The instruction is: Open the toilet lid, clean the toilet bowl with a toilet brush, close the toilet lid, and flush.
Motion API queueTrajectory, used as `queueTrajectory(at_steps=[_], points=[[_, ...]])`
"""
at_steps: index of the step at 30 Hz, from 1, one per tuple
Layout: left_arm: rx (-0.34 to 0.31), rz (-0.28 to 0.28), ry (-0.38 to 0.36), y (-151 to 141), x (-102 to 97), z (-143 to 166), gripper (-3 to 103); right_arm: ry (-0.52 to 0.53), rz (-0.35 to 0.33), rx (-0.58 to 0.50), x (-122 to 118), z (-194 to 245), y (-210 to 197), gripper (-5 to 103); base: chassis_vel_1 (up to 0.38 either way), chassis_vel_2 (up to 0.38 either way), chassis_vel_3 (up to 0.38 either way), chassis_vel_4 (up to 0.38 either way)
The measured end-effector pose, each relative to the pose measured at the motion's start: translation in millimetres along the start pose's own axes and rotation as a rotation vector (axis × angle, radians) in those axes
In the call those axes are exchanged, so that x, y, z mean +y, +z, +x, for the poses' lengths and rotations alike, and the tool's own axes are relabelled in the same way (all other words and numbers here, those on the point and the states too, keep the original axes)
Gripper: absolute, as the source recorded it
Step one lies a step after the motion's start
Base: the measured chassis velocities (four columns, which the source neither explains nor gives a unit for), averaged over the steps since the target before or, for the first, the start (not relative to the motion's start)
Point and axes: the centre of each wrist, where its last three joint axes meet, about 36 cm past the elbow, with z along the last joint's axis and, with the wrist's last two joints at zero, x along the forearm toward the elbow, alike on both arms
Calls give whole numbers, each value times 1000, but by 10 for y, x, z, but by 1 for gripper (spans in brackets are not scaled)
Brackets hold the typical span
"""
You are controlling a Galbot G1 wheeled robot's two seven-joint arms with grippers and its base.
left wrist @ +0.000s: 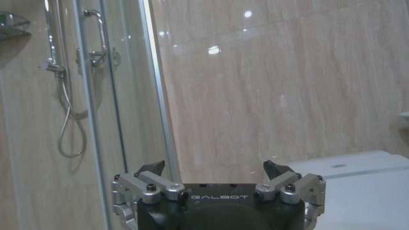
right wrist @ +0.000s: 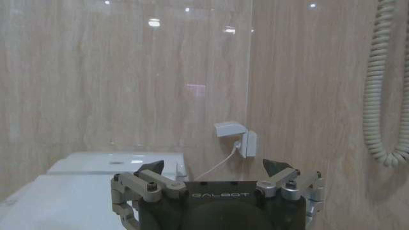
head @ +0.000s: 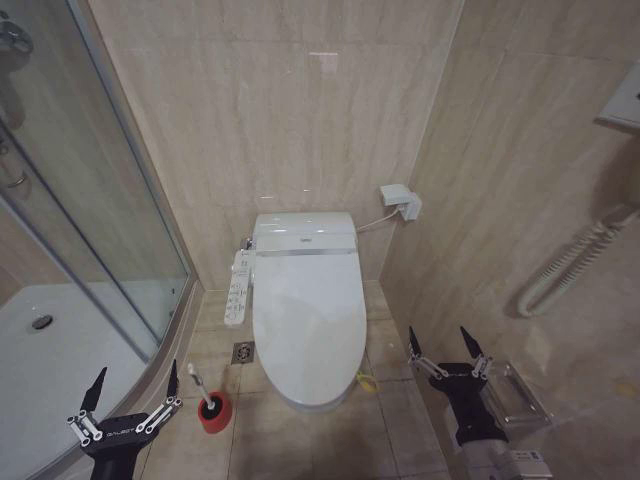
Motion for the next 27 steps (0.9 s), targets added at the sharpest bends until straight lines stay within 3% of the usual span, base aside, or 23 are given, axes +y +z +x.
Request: queueTrajectory(at_steps=[10, 27], points=[[0, 0, 0, 0, 0, 0, 100, -29, 42, 65, 15, -62, 217, 100, -3, -20, -12, 5], [0, 0, 0, 0, 0, 0, 100, -76, 104, 198, -56, -221, 1012, 100, 0, 0, 0, 0]])
